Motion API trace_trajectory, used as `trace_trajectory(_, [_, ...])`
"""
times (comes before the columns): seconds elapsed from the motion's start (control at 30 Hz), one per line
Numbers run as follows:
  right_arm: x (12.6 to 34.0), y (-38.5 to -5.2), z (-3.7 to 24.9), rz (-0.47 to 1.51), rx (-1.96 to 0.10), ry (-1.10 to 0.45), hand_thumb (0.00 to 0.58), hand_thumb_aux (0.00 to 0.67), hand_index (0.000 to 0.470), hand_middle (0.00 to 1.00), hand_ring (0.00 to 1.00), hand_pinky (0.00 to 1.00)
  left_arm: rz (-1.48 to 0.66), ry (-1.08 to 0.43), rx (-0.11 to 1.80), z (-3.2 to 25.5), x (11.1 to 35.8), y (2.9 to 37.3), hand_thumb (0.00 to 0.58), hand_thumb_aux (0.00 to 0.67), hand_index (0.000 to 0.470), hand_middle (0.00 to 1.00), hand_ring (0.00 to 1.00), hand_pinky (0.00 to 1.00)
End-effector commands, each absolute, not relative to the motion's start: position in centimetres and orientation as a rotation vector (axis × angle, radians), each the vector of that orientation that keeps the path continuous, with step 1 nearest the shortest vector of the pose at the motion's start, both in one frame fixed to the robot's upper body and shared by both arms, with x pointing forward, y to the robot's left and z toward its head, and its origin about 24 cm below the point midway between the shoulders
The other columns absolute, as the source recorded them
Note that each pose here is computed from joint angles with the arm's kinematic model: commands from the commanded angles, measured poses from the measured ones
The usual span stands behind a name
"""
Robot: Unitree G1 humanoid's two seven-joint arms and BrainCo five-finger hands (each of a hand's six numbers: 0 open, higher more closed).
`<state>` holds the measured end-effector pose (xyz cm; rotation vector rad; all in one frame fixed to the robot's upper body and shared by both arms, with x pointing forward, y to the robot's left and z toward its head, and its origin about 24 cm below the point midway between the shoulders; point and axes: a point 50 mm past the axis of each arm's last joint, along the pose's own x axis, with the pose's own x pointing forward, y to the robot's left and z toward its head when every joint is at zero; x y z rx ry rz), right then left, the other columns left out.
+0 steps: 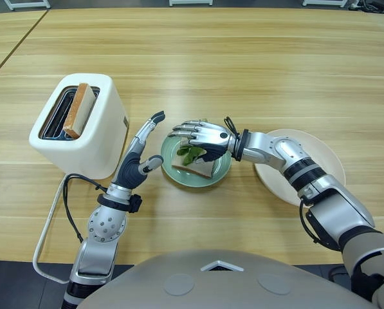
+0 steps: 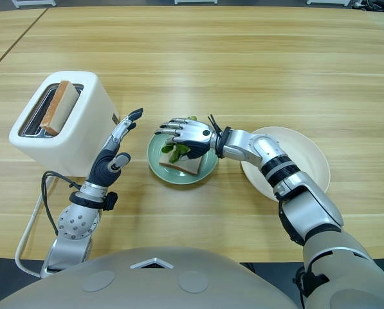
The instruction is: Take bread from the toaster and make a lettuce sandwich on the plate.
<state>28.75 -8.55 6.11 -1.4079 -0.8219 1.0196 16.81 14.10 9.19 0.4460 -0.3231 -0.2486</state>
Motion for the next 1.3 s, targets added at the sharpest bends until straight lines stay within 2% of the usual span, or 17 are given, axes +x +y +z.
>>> trace_trajectory(0.03, [29.2,-8.2,6.0,1.005,-1.466,-0.838,0.000,0.000,0.000,0.00,0.00,0.00,-0.254,-0.310,0.442,9.1,16.8,14.0,0.000,0.000,0.000,0.00,0.00,0.00])
trace_trajectory(0.37, [30.5,-8.6,5.6,0.961,-1.575,-0.795,0.000,0.000,0.000,0.00,0.00,0.00,-0.256,-0.310,0.443,9.1,16.8,14.0,0.000,0.000,0.000,0.00,0.00,0.00])
trace_trajectory(0.63, [30.7,-9.1,6.0,0.955,-1.605,-0.782,0.000,0.000,0.000,0.00,0.00,0.00,-0.256,-0.308,0.446,9.1,16.7,14.0,0.000,0.000,0.000,0.00,0.00,0.00])
trace_trajectory(0.8, [31.1,-10.1,7.8,0.869,-1.631,-0.847,0.000,0.000,0.000,0.00,0.00,0.00,-0.257,-0.307,0.445,9.1,16.7,14.0,0.000,0.000,0.000,0.00,0.00,0.00])
trace_trajectory(1.17, [31.5,-11.7,8.4,0.839,-1.678,-0.838,0.000,0.000,0.000,0.00,0.00,0.00,-0.261,-0.304,0.445,9.1,16.7,13.9,0.000,0.000,0.000,0.00,0.00,0.00])
trace_trajectory(1.3, [30.9,-12.2,8.0,0.889,-1.679,-0.839,0.000,0.000,0.000,0.00,0.00,0.00,-0.261,-0.301,0.446,9.0,16.6,13.8,0.000,0.000,0.000,0.00,0.00,0.00])
